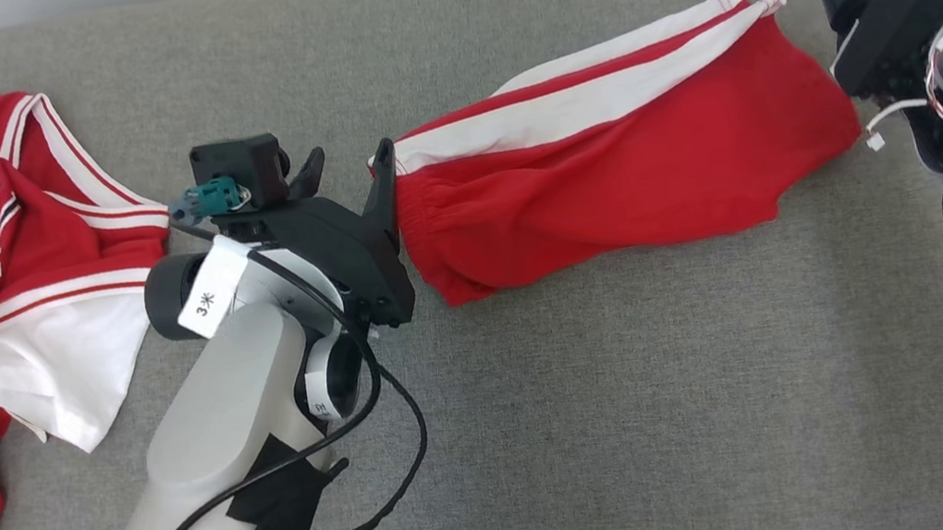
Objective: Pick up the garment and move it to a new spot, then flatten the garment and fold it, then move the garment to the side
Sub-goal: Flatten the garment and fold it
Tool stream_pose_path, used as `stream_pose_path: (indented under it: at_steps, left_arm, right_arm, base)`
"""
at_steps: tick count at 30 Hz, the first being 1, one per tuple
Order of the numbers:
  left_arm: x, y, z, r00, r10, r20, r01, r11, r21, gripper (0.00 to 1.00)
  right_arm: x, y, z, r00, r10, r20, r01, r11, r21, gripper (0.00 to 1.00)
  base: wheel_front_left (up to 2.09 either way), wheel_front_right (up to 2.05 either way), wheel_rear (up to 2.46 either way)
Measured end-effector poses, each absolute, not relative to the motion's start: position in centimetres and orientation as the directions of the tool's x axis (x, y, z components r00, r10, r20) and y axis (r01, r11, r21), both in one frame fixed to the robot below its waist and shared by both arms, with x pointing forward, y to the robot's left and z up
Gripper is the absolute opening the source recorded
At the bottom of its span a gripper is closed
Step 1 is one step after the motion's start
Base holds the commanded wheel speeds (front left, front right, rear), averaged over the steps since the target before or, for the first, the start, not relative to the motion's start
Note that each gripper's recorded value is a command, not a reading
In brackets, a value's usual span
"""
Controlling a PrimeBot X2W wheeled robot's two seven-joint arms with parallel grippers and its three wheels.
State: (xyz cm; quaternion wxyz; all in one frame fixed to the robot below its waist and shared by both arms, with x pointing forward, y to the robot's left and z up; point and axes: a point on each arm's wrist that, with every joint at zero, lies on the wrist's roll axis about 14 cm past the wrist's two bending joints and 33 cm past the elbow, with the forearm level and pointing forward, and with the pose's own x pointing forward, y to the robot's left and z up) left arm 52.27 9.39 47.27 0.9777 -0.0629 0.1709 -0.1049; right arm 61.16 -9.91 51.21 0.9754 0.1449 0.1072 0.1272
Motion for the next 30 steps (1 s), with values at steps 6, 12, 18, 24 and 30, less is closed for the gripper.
stream_pose_path:
  at_steps: [6,12,18,24,30]
  left_arm:
    - [51.4,9.1,48.2,0.928,-0.233,-0.291,0.204,0.971,-0.128,1.00]
    - [47.5,7.9,47.4,0.911,-0.302,-0.282,0.281,0.953,-0.112,1.00]
    - [43.2,6.8,46.5,0.883,-0.368,-0.291,0.354,0.930,-0.101,1.00]
    - [40.8,6.4,46.1,0.871,-0.389,-0.299,0.382,0.920,-0.086,1.00]
    - [40.7,5.4,46.8,0.866,-0.412,-0.283,0.407,0.910,-0.079,1.00]
  right_arm:
    - [59.2,-11.3,50.1,0.948,0.252,-0.195,-0.191,0.939,0.287,1.00]
    - [55.5,-12.7,50.0,0.961,0.222,-0.166,-0.176,0.951,0.254,1.00]
    - [50.4,-14.2,48.8,0.964,0.191,-0.186,-0.146,0.962,0.232,1.00]
    - [47.1,-14.7,47.9,0.962,0.177,-0.209,-0.121,0.960,0.253,1.00]
    - [46.0,-15.7,47.7,0.964,0.156,-0.213,-0.101,0.963,0.249,1.00]
  base:
    - [0.00,0.00,0.00]
    - [0.00,0.00,0.00]
    - [0.00,0.00,0.00]
    - [0.00,0.00,0.00]
    - [0.00,0.00,0.00]
